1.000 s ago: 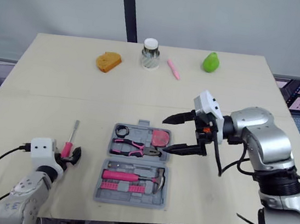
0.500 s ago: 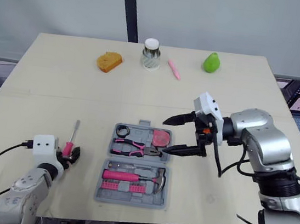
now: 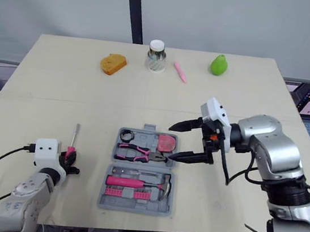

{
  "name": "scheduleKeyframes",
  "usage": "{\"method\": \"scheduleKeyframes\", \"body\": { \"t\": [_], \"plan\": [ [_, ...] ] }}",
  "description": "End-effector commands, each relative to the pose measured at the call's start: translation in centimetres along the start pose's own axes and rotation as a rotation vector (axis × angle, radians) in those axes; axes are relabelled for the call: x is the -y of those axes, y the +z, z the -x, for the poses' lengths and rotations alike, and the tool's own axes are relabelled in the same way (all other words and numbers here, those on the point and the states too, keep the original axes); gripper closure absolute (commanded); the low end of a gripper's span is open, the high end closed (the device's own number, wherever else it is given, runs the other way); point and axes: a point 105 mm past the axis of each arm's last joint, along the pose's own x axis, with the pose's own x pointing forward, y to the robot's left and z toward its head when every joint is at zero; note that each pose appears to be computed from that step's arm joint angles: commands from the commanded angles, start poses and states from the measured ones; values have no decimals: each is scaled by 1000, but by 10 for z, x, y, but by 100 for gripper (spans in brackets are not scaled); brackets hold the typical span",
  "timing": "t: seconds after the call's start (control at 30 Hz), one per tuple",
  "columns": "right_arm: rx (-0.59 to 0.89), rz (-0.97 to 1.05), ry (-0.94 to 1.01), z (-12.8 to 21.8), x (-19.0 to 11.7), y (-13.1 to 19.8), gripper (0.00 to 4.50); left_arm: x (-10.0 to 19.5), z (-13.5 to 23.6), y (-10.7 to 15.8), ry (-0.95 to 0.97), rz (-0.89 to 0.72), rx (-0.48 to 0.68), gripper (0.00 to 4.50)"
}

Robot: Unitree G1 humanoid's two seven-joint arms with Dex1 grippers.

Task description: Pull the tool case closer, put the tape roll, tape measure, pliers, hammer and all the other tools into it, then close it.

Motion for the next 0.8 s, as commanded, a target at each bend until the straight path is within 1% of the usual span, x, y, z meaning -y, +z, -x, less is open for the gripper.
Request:
{"method": "scheduleKeyframes", "body": {
  "t": [0.03,0.17,0.27,0.4,0.5,0.63,0.8],
  "plan": [
    [24,52,-27,11,-3,13,0,6,0,8,-55,-30,28,385],
    [20,49,-32,17,-8,10,0,4,7,22,-148,-100,67,385],
    [4,44,-43,23,-12,5,0,6,15,36,-259,-188,96,385],
    [-25,42,-40,28,-20,-3,0,15,25,45,-429,-323,100,385],
    [-60,36,-39,34,-28,-12,0,30,38,53,-619,-447,100,385],
    [-88,37,-47,38,-33,-19,0,45,55,55,-846,-578,71,385],
    [-96,47,-40,38,-41,-19,0,59,75,51,-1062,-674,28,385]
  ]
}}
